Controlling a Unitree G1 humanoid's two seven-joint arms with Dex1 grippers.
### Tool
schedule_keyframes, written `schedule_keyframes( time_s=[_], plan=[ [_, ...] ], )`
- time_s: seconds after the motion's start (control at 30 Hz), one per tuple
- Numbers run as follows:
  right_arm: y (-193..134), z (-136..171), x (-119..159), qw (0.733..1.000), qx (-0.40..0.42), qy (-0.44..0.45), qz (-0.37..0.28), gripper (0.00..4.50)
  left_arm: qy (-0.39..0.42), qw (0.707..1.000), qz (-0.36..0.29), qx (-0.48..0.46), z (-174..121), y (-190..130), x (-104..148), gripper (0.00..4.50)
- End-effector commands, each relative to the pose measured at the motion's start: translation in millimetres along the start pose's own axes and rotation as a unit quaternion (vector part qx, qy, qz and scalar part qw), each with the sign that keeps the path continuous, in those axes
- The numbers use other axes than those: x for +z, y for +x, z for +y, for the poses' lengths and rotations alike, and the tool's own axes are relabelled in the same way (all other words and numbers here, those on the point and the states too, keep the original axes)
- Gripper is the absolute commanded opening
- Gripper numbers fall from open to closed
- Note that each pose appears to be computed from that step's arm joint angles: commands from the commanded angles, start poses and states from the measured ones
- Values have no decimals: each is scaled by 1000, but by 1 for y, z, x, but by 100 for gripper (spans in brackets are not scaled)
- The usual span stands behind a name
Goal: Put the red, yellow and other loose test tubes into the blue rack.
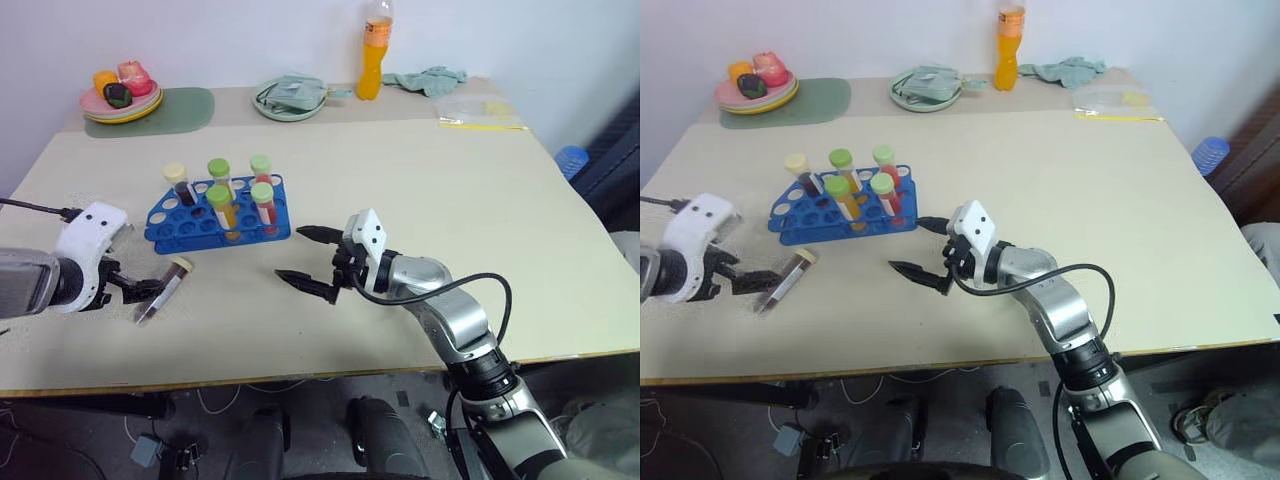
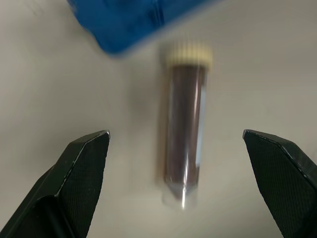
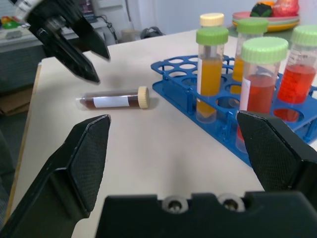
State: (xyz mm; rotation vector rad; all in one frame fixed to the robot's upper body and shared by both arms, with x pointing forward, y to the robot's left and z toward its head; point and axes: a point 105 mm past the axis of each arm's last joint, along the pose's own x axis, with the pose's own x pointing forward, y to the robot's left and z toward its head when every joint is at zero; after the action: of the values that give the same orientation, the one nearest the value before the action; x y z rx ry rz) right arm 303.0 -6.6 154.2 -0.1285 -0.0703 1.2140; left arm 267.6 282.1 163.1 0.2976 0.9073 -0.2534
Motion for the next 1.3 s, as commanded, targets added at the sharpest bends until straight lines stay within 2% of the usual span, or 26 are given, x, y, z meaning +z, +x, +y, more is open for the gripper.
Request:
schedule_keyframes(
  time_s=[0.03, 0.17, 0.33, 0.43, 0.6, 0.63, 0.67, 0.8, 0.9, 0.97, 1.07, 1.13, 1.23, 1.3],
  plan=[
    [3, 3, 11, 1000, 7, -18, -19, 450, -1, 999, 34, 5, 9, 10, 4, 444],
    [2, 3, 10, 1000, 1, -19, -19, 450, 10, 998, 55, -15, 8, 29, 17, 444],
    [2, 4, 10, 1000, -5, -16, -21, 450, 34, 995, 91, -34, -2, 48, 19, 444],
    [2, 4, 11, 1000, -11, -15, -23, 450, 36, 993, 104, -46, -6, 52, 17, 354],
    [2, 4, 11, 999, -15, -15, -25, 450, 38, 993, 102, -52, -3, 49, 12, 99],
    [2, 4, 11, 999, -15, -16, -25, 450, 40, 993, 96, -55, -1, 46, 12, 75],
    [2, 4, 12, 999, -15, -17, -25, 450, 44, 994, 84, -60, 0, 40, 12, 74],
    [-7, 10, 10, 1000, 15, -8, -14, 450, 76, 996, -27, -40, 23, 6, 21, 74],
    [-13, 17, 6, 999, 51, 2, 0, 450, 61, 985, -160, -8, 41, -19, 35, 74],
    [-14, 20, 5, 998, 65, 5, 6, 450, 37, 963, -266, 31, 51, -40, 50, 74],
    [-12, 21, 5, 997, 79, 4, 6, 450, -23, 901, -420, 103, 63, -68, 71, 74],
    [-9, 21, 6, 996, 86, 4, 4, 450, -47, 851, -494, 169, 62, -79, 82, 74],
    [-4, 22, 6, 995, 96, 5, 2, 450, -58, 781, -563, 264, 46, -79, 95, 74],
    [-1, 23, 7, 995, 100, 4, 0, 450, -24, 758, -576, 304, 21, -66, 105, 74]
  ],
)
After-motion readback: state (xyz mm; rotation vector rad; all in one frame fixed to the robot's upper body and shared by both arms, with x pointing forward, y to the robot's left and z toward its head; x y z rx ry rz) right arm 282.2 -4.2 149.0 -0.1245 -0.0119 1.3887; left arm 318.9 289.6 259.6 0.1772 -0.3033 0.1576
